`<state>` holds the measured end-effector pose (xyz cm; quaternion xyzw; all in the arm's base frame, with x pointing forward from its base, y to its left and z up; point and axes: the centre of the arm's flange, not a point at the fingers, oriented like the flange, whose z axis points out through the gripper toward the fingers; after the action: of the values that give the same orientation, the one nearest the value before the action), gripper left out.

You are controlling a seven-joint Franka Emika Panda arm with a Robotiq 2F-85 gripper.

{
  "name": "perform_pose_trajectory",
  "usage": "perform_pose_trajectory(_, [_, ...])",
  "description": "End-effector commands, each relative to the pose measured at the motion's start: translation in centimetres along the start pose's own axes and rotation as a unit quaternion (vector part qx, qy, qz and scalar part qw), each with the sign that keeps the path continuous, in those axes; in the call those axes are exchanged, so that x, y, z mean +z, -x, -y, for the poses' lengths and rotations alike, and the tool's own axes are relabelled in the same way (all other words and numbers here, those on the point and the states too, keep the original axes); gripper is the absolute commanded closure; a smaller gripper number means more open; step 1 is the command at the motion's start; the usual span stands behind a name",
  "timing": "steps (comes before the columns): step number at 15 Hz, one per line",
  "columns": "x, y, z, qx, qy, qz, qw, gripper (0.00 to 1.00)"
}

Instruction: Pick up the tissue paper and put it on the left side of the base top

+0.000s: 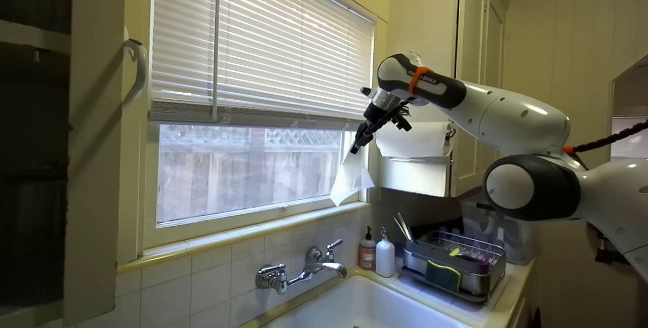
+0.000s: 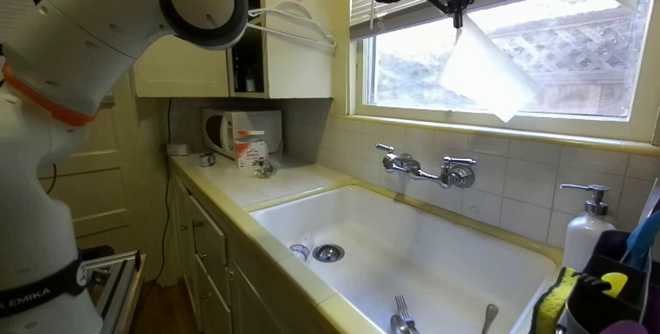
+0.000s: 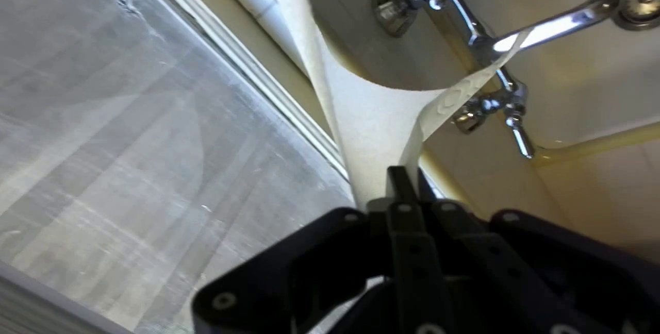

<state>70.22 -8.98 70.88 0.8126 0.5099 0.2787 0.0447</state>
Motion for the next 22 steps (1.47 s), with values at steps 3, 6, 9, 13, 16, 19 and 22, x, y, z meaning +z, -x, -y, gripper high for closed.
perform_pose_trajectory(3, [-0.2,-4.1,2.5,-0.032,-0.128,-0.077,0.9883,1.00])
perform_pose_trajectory(6, [0.5,-4.1,3.6,-0.032,-0.106,-0.070,0.9914,0.99])
perform_pose_trajectory(9, [0.4,-4.0,3.6,-0.031,-0.107,-0.073,0.9910,0.99])
perform_pose_trajectory(13, [5.3,-11.1,6.2,-0.096,-0.171,-0.077,0.9775,1.00])
perform_pose_trajectory(16, [8.1,-17.0,12.0,-0.144,-0.235,-0.085,0.9576,1.00])
perform_pose_trajectory(19, [10.7,-21.5,17.6,-0.194,-0.304,-0.086,0.9285,1.00])
perform_pose_trajectory(22, [14.2,-25.0,21.4,-0.249,-0.362,-0.080,0.8947,1.00])
